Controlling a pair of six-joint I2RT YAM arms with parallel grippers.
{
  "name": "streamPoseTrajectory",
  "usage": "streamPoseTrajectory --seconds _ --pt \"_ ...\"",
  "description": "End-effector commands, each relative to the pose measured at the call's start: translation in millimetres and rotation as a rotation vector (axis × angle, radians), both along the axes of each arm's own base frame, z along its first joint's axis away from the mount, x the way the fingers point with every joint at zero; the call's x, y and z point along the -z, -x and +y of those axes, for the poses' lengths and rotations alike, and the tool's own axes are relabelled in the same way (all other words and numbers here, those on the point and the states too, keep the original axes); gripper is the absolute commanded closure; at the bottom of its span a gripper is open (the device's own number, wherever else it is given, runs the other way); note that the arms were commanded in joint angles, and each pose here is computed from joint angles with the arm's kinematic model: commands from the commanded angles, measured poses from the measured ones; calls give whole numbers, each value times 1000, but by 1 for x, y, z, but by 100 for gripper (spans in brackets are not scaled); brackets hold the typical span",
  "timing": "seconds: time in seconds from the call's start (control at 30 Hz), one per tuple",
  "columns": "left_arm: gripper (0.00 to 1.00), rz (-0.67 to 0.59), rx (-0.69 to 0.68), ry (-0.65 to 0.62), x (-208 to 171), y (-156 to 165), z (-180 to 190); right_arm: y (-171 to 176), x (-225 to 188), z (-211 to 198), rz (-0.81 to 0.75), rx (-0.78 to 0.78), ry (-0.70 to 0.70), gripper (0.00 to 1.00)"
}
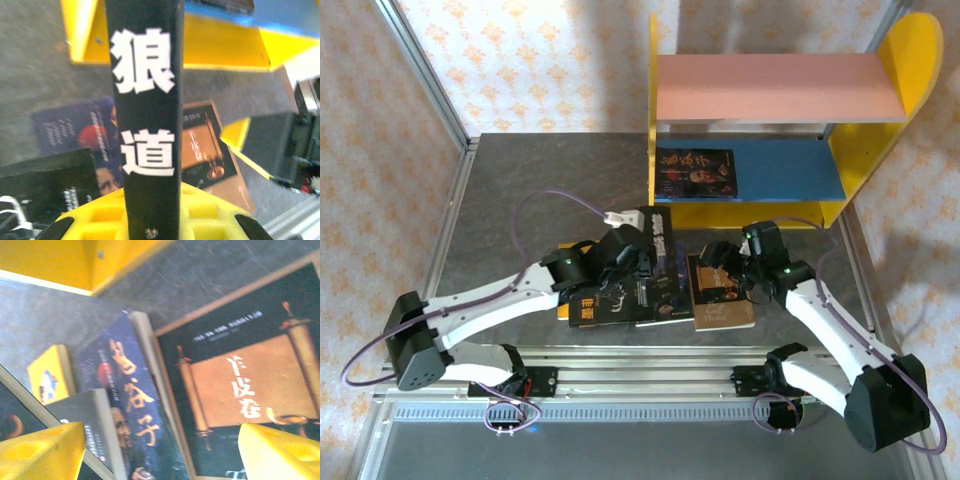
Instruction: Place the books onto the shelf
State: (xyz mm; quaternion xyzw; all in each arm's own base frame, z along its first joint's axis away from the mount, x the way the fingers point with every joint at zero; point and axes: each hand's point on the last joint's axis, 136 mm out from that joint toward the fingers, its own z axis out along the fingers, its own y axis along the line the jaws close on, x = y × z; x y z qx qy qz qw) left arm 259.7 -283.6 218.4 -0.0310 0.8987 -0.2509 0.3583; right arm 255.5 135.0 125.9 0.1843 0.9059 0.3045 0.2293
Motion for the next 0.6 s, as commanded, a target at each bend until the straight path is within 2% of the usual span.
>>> streamPoseTrajectory --seconds 0.0,0.23,0.57 --pt "100 -78 -235 -12 -22 -10 47 -13 -33 12 -76 73 -166 20" --pt "100 -194 -448 80 -50 -19 82 -8 -67 38 -160 78 -282 15" --pt "100 -378 -735 230 -78 -15 144 -15 -104 129 -218 -22 -427 8"
